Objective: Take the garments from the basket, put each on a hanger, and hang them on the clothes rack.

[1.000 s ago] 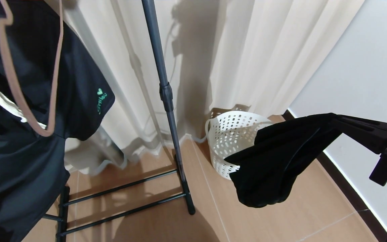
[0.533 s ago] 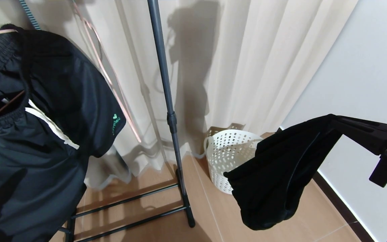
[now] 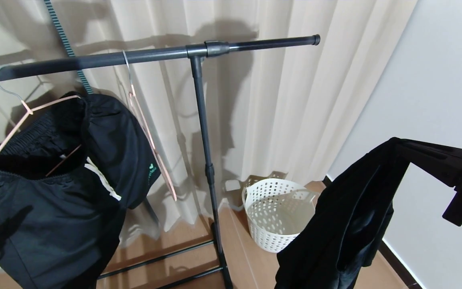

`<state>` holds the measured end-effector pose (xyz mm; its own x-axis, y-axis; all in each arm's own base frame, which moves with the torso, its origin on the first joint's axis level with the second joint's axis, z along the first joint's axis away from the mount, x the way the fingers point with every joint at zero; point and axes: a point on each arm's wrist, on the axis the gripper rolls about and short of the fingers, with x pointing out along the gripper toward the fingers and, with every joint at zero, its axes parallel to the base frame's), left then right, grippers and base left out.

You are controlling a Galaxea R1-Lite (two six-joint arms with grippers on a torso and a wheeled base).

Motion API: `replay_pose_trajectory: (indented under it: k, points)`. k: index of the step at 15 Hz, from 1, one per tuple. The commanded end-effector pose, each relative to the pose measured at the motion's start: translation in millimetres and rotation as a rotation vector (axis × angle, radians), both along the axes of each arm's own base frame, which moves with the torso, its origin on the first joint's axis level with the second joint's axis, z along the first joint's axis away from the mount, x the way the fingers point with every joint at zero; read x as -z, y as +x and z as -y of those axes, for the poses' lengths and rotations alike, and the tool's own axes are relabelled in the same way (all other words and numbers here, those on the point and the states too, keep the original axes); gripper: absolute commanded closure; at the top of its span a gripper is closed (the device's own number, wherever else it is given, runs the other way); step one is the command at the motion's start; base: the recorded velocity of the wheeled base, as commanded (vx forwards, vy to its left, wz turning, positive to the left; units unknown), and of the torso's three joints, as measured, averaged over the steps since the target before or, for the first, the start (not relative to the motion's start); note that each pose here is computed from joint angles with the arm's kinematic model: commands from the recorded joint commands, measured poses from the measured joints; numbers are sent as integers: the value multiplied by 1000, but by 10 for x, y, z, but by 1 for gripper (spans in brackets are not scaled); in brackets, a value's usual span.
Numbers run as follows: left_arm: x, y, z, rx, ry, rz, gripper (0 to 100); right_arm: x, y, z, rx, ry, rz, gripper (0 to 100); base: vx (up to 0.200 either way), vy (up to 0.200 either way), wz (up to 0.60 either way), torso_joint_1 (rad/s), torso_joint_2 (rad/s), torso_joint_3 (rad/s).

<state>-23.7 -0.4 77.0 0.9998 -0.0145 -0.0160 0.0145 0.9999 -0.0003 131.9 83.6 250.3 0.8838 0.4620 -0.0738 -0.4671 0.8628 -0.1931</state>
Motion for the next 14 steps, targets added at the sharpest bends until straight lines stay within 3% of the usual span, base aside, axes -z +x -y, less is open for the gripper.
replay_pose_trajectory:
  k: [1, 5, 14]
  points:
    - [0, 0, 0, -1, 0, -1, 0, 5, 6, -3, 0, -3, -3, 100, 0, 0, 0, 217, -476, -76]
    - [0, 0, 0, -1, 0, -1, 0, 35, -6, 4, -2, -36, 8, 100, 0, 0, 0, 159, -339, 9]
    - [5, 1, 0, -4, -3, -2, 0, 40, 22, 51, 31, -38, 6, 100, 0, 0, 0, 6, -13, 139]
